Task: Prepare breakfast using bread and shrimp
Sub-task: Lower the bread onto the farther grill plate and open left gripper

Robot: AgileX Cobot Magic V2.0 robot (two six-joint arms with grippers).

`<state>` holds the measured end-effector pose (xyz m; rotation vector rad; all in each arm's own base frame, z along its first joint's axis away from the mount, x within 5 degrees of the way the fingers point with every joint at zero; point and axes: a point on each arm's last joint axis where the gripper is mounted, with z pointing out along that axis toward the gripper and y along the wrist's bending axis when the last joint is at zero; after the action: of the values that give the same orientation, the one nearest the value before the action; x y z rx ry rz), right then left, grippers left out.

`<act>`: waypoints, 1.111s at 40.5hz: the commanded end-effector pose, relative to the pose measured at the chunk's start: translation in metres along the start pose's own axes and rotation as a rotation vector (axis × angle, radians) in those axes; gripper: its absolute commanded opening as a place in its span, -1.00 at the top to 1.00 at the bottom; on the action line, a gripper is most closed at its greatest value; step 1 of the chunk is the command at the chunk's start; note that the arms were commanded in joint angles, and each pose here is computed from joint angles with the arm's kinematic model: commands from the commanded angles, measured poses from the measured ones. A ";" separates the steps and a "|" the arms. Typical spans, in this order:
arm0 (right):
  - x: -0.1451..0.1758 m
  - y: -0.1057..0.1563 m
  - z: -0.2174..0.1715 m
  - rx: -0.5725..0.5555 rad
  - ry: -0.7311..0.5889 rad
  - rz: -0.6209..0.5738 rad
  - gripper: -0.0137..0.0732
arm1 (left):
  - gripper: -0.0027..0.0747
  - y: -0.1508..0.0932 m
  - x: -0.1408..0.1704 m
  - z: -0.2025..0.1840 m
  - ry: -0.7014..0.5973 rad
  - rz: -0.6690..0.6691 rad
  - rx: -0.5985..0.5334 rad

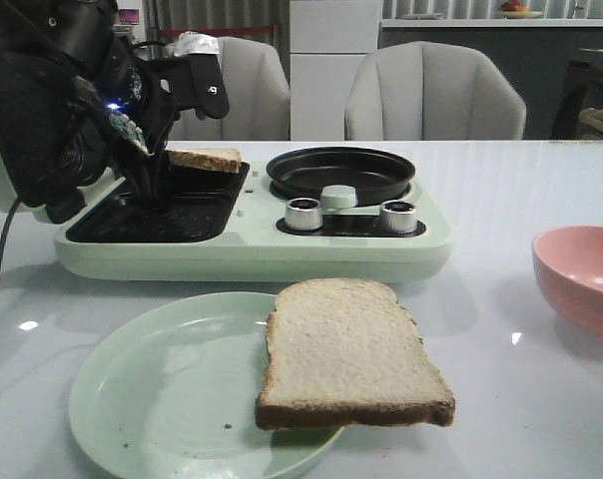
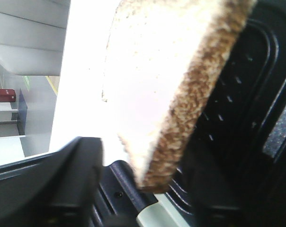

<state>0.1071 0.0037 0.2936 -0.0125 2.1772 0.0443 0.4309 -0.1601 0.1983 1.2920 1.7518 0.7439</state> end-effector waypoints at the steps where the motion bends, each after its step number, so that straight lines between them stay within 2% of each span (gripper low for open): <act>1: -0.014 0.000 -0.003 0.002 -0.092 -0.004 -0.36 | -0.55 0.031 -0.007 -0.018 -0.011 -0.026 -0.099; 11: -0.014 0.000 -0.003 0.002 -0.092 -0.004 -0.36 | -0.55 0.024 -0.012 -0.029 0.063 -0.004 -0.142; 20: -0.014 0.000 -0.003 0.002 -0.092 -0.004 -0.36 | -0.55 0.011 -0.016 -0.059 0.088 -0.003 -0.134; 26: -0.014 0.000 -0.003 0.002 -0.092 -0.004 -0.36 | -0.55 0.011 -0.016 -0.090 0.089 -0.178 -0.067; 33: -0.014 0.000 -0.003 0.002 -0.092 -0.004 -0.36 | -0.55 0.017 -0.019 -0.136 0.082 -0.303 0.022; 40: -0.014 0.000 -0.003 0.002 -0.092 -0.004 -0.36 | -0.55 0.026 -0.019 -0.203 0.093 -0.526 0.190; 45: -0.014 0.000 -0.003 0.002 -0.092 -0.004 -0.36 | -0.55 0.034 -0.014 -0.252 0.043 -0.716 0.321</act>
<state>0.1071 0.0037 0.2936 -0.0125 2.1772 0.0443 0.2572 -0.1681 0.3193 0.8188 2.2448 0.2572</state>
